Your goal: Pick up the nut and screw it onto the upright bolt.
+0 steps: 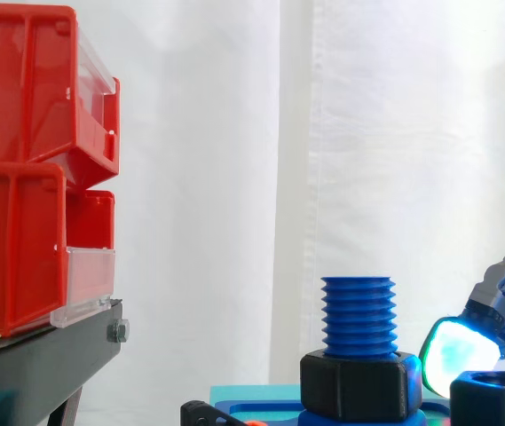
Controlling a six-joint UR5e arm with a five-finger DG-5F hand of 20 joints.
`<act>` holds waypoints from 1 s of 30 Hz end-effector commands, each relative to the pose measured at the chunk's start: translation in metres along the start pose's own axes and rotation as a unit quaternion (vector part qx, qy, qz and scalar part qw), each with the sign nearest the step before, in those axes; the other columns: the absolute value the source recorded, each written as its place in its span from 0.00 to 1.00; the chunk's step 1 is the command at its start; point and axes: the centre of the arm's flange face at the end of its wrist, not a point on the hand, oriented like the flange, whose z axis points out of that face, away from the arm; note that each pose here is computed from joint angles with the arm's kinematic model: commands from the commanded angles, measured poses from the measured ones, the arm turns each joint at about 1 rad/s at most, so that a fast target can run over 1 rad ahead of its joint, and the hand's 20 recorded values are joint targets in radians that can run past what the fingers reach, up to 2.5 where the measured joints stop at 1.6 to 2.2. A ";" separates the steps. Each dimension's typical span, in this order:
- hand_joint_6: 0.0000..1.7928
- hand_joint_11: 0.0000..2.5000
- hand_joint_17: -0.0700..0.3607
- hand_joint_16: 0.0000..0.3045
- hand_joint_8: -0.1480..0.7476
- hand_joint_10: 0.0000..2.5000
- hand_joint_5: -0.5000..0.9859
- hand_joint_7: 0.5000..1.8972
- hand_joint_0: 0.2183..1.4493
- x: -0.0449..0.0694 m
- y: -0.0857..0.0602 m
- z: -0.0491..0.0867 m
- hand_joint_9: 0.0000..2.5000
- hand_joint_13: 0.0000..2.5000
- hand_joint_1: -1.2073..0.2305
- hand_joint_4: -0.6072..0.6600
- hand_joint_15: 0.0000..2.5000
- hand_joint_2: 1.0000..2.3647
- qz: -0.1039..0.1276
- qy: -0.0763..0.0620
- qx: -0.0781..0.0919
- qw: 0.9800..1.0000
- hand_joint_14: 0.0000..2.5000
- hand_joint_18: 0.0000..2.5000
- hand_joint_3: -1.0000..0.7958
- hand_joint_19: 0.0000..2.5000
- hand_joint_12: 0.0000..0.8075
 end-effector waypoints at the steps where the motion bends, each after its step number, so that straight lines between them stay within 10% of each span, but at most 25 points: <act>1: 0.28 0.01 0.43 0.17 0.48 0.00 0.21 0.33 0.23 0.000 0.000 0.000 0.18 0.17 0.30 0.71 0.02 0.00 -0.002 0.001 0.000 1.000 0.00 0.18 0.28 0.10 0.45; 13: 0.28 0.09 0.37 0.13 0.50 0.00 0.25 0.57 0.34 -0.001 -0.003 0.002 0.32 0.29 0.33 0.70 0.06 0.00 -0.005 0.002 0.000 1.000 0.00 0.25 0.28 0.10 0.41; 30: 0.28 0.11 0.36 0.13 0.51 0.00 0.26 0.58 0.35 -0.020 0.005 0.011 0.35 0.33 0.35 0.69 0.07 0.00 -0.003 0.035 0.011 0.999 0.00 0.25 0.28 0.11 0.41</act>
